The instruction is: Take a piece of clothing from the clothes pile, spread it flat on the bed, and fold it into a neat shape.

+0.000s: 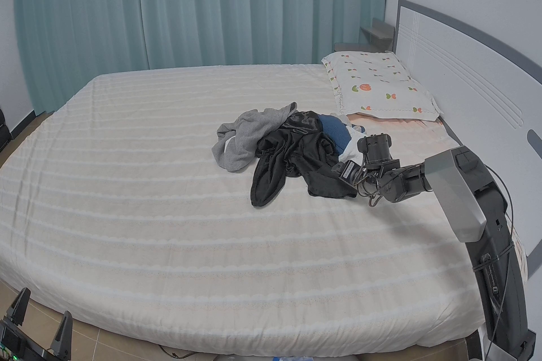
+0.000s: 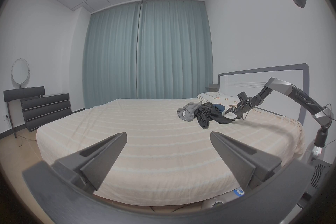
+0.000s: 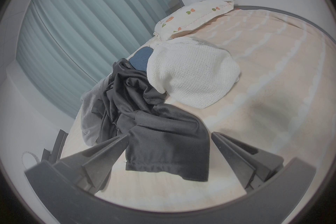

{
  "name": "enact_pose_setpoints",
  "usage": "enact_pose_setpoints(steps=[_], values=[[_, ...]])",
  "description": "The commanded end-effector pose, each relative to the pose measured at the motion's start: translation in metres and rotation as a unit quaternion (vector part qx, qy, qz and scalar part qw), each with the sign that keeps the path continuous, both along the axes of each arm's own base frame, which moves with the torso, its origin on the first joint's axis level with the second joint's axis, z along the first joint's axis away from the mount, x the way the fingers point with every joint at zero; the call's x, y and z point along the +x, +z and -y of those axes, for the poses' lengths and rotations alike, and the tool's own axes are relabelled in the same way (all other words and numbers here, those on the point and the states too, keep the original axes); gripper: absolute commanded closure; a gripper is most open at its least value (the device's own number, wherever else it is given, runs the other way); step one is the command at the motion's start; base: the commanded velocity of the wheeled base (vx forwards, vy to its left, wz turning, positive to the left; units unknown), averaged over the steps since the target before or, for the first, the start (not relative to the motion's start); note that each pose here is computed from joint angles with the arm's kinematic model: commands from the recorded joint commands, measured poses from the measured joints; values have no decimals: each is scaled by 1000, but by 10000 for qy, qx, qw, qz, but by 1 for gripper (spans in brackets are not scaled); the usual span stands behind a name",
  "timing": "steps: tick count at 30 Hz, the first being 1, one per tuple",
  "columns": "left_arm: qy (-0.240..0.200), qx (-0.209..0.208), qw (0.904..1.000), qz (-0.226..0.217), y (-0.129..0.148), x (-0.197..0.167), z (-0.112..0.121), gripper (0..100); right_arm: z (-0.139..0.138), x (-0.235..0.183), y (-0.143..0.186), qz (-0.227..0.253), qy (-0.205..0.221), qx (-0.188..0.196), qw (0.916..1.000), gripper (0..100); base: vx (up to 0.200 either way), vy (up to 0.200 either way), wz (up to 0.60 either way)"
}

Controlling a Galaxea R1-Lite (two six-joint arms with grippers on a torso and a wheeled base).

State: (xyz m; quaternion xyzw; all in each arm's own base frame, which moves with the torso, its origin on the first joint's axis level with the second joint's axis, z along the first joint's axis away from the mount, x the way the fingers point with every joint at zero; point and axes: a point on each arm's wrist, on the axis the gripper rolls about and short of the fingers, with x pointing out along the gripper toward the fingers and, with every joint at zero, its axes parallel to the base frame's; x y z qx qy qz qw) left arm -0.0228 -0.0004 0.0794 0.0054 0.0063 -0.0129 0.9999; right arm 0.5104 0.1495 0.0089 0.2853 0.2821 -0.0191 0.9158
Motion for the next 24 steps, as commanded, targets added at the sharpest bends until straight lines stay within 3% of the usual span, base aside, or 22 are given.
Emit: enact_pose_setpoints(steps=[1,8,13,14,17,24], values=[[-2,-1,10000,10,-4,0,0,0,-5,8,-22,-84,-46,-16,10000,0,0,0,0],[-2,-1,10000,10,-4,0,0,0,-7,9,-42,-198,-89,-50,9998,0,0,0,0],[-2,-1,10000,2,-4,0,0,0,-13,10,-44,-25,-1,75,10000,0,0,0,0],[-2,-1,10000,10,-4,0,0,0,-13,12,-46,72,-7,102,9999,100,0,0,0],[-2,-1,10000,10,-4,0,0,0,-13,14,-42,327,-45,159,9993,100,0,0,0],[-2,-1,10000,10,-4,0,0,0,-15,14,-41,352,-53,162,9992,100,0,0,0]])
